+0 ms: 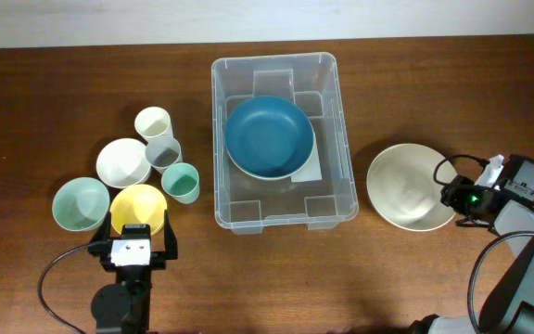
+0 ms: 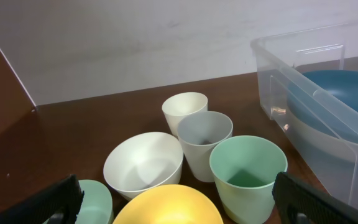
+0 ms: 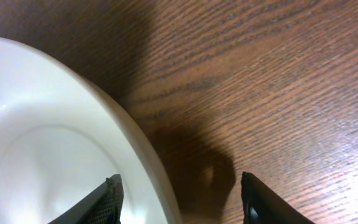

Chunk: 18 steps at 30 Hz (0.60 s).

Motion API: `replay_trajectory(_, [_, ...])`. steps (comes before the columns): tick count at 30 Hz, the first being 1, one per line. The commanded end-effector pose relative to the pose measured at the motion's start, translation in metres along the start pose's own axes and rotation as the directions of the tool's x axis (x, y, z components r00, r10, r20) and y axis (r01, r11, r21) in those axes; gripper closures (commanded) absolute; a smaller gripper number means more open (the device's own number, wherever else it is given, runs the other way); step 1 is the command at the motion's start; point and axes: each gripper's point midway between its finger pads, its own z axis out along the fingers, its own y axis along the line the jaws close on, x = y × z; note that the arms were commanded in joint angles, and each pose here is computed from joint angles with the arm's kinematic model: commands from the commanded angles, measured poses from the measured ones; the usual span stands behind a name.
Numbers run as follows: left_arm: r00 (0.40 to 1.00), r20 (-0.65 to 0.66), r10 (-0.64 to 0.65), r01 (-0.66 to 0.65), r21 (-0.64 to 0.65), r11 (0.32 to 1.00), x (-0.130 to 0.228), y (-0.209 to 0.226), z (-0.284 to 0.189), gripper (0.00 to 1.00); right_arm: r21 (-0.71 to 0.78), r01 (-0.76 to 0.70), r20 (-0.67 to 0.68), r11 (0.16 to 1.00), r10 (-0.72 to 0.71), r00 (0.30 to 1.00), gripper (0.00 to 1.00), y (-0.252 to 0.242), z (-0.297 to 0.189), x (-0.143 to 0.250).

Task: Pack container
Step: 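Reposition the right gripper along the cream bowl's rim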

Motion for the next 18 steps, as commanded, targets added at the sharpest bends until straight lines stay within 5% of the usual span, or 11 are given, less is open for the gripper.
replay_trajectory(1, [1.0,0.005,0.012,-0.012,0.014,1.0,0.001,-0.003,0.0,0.0,-0.014,0.005,-0.02,1.0,-0.005,1.0,0.44,0.003,0.005,0.006])
replay_trajectory(18, [1.0,0.004,0.013,-0.013,0.014,1.0,0.001,-0.003,0.0,0.0,-0.022,0.013,-0.053,1.0,-0.015,0.998,0.44,0.004,0.025,0.014])
